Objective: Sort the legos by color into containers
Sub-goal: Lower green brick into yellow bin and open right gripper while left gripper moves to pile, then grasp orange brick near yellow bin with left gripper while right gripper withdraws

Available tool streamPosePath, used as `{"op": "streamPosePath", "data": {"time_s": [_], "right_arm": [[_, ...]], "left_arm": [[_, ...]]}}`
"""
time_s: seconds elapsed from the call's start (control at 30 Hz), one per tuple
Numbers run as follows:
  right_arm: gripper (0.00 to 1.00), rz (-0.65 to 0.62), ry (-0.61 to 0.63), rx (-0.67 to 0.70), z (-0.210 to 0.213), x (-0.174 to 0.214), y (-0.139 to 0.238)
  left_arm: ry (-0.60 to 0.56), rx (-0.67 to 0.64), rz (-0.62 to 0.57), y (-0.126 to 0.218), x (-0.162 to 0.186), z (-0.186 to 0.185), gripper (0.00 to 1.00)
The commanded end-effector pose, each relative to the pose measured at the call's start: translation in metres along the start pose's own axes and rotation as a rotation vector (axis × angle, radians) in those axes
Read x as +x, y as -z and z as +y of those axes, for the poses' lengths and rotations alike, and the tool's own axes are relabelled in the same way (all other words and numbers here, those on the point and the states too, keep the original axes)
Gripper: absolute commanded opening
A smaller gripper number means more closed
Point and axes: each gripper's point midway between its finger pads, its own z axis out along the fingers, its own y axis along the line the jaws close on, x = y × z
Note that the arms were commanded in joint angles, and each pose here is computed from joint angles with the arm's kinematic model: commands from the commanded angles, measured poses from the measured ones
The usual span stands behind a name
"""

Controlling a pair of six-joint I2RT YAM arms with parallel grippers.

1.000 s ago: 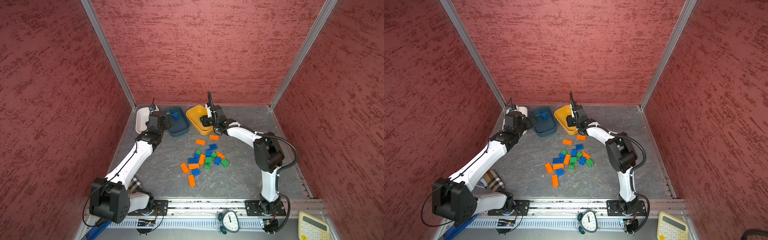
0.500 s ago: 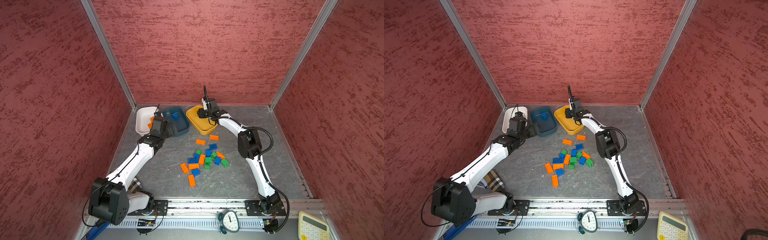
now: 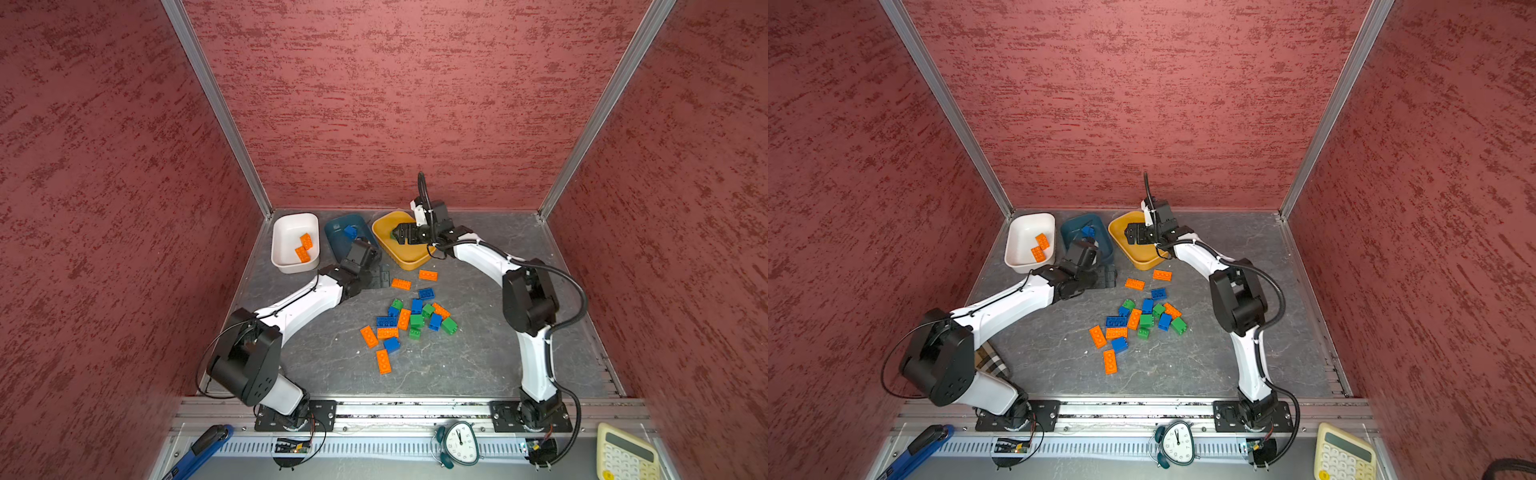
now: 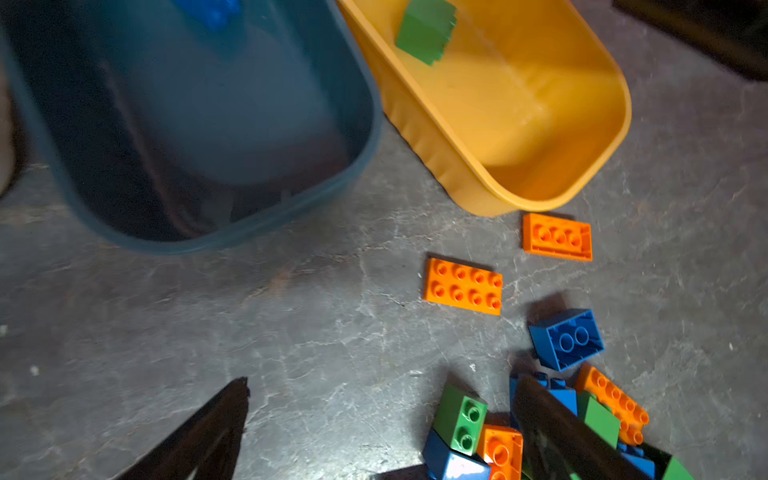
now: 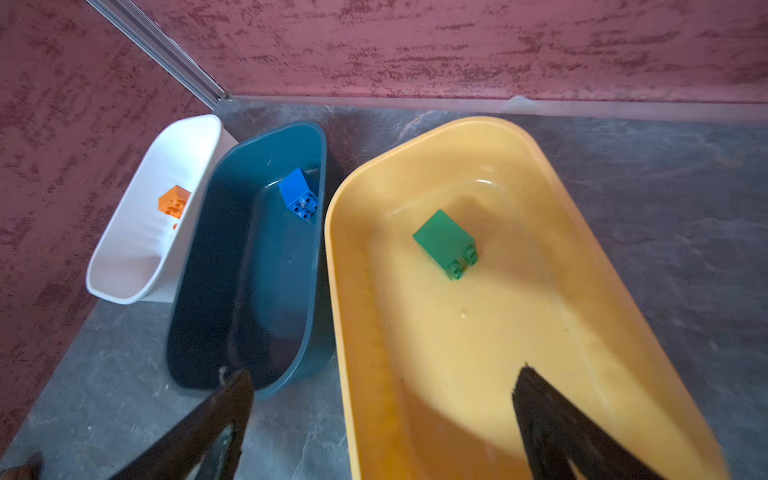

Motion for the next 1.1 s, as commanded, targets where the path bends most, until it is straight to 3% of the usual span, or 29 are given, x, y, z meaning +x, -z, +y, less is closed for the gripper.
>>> {"op": "streamPosePath", "data": {"time_s": [0.0,0.1,0.27,0.37,0.5,0.63,0.8,1.07], "right_arm": [[0.99,-0.186,-0.075,0.035,-0.001,-0.029,0.037],[0.99,-0.255,-0.237,0.206,-0.040,-0.011,0.067],[0.99,-0.352,-0.378,0.273,-0.071,0.020,0.109],[0.99,-0.363,-0.371,0.310,-0.081,0.036,0.125],[0.99,-0.351,-0.361,0.480,-0.109,0.056,0.150],[0.99,-0.360,-0.322,0.478,-0.107,0.059,0.167],[0.99,-0.394,-0.314,0.487,-0.108,0.057,0.179],[0.99,-0.428,-0.313,0.481,-0.106,0.051,0.187]], "left_arm": [[-0.076,0.039,0.061,-0.009,0.010,-0.021,0.99],[-0.109,0.074,0.124,-0.024,0.022,-0.035,1.00],[-0.176,0.088,0.215,-0.047,0.035,-0.049,0.97],[-0.204,0.026,0.234,-0.061,0.036,-0.047,0.95],[-0.222,-0.048,0.243,-0.078,0.037,-0.046,0.92],[-0.255,-0.133,0.235,-0.094,0.035,-0.043,0.90],[-0.255,-0.144,0.253,-0.114,0.037,-0.046,0.89],[-0.233,-0.121,0.291,-0.129,0.048,-0.052,0.72]]}}
